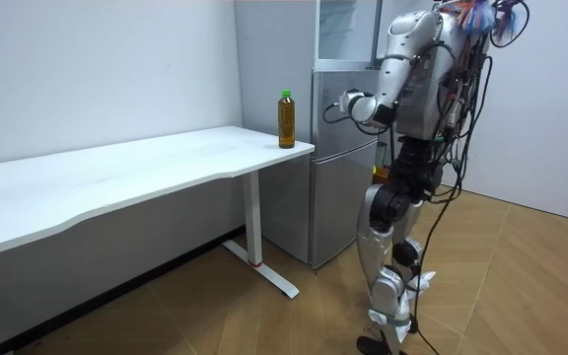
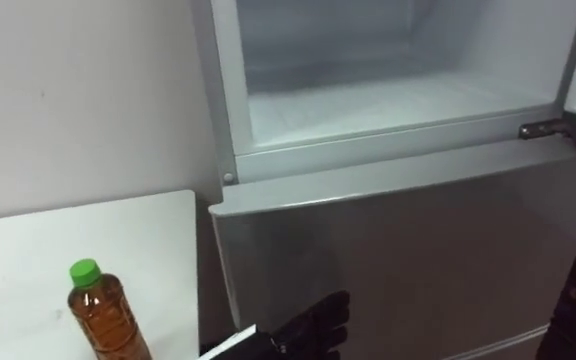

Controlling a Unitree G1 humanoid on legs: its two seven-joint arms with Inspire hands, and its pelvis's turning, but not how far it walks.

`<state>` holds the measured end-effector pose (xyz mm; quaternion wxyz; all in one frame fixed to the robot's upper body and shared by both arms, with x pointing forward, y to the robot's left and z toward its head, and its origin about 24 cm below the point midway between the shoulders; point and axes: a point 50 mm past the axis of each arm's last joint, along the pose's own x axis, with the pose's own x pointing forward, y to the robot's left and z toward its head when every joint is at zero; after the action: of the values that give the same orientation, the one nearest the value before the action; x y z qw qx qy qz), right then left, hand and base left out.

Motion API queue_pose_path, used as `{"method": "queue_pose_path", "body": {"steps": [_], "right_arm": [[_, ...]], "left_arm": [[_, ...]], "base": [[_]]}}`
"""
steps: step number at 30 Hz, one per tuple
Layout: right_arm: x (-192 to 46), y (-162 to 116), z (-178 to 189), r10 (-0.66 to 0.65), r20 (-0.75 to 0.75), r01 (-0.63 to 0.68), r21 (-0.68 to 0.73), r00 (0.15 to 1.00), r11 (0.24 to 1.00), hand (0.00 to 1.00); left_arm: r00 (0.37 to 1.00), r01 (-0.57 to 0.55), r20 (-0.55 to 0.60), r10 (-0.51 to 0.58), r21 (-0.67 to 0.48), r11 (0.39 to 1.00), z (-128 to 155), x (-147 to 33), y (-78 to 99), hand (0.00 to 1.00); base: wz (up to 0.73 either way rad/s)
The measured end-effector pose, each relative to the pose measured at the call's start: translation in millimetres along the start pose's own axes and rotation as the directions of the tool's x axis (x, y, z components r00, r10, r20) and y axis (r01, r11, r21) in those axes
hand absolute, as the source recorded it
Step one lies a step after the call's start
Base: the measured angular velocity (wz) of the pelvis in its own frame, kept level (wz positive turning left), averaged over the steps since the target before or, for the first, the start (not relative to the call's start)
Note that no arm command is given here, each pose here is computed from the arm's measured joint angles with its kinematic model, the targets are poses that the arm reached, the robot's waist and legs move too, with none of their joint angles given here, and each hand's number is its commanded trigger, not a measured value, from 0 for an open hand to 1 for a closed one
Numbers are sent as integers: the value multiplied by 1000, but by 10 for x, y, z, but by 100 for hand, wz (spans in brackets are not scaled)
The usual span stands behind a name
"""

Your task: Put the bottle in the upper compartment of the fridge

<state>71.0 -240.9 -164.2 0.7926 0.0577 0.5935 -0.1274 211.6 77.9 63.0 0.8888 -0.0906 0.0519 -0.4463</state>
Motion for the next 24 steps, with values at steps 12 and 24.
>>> {"method": "queue_pose_path", "body": {"steps": [12, 24], "right_arm": [[9, 156, 34, 60, 35, -60, -24, 998, 998, 0], [-10, 204, 3, 112, 60, -109, -39, 992, 993, 0]], "left_arm": [[951, -188, -272, 148, -125, 974, -810, -397, 140, 0], [573, -578, -707, 414, 10, 816, -1886, -1399, 202, 0]], "base": [[16], [6]]}}
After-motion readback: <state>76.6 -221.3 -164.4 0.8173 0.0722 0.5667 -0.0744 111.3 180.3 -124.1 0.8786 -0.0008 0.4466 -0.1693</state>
